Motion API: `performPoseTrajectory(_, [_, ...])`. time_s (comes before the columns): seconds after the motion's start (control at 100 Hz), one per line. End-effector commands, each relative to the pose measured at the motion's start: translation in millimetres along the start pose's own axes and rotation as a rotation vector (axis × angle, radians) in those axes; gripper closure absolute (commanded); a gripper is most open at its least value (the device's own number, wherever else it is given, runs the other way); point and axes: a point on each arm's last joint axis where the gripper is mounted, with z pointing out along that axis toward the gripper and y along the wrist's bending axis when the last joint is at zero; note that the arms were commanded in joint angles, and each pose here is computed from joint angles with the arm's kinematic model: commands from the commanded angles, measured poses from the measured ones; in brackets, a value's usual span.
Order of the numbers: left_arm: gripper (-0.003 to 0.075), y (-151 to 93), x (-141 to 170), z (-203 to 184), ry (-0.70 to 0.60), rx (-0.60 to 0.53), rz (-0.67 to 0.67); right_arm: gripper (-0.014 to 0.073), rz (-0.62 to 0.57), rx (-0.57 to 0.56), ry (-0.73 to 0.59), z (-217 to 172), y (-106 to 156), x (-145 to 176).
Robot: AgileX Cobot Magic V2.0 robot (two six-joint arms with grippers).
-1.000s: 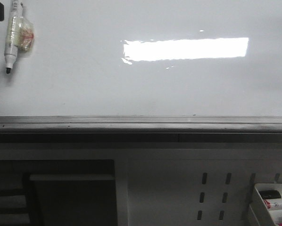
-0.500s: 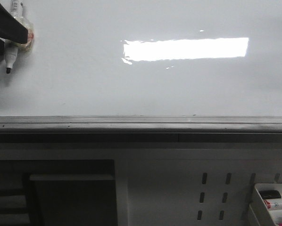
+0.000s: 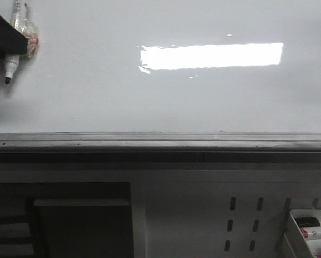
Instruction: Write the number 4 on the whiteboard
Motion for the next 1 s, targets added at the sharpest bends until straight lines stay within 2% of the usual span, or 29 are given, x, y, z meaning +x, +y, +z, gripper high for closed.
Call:
performPoseTrajectory(0.0, [0.0706,-6,-15,-7,-0.065,0.022,-0.009,0.0148,-0.013,0.016,-0.069,-2,0,-14])
performPoseTrajectory(0.05, [0.0741,-7,-15,-7,-0.065,0.023,0.001,0.0148,-0.013,0.016,-0.069,-2,0,-14])
performPoseTrajectory(0.24, [0.0741,-10,-14,-7,-0.054,0.055,0.028,0.0148,-0.013,0.012,-0.060,-2,1,-13])
performPoseTrajectory(0.45, [0.0741,-25,-8,-9,-0.006,0.231,0.162,0.0148,-0.013,-0.026,-0.029,-3,5,-14])
performPoseTrajectory(0.56, [0.0741,-40,-2,-11,0.024,0.361,0.266,0.0148,-0.062,-0.120,0.008,-2,15,-20])
performPoseTrajectory(0.74, [0.0741,-77,16,-8,0.088,0.512,0.439,0.0148,-0.113,-0.387,0.091,7,39,-39])
performPoseTrajectory(0.85, [0.0741,-96,25,-5,0.119,0.518,0.559,0.0148,-0.096,-0.521,0.140,18,49,-52])
performPoseTrajectory(0.99, [0.0741,-119,35,-1,0.116,0.481,0.707,0.0148,-0.091,-0.626,0.215,31,55,-66])
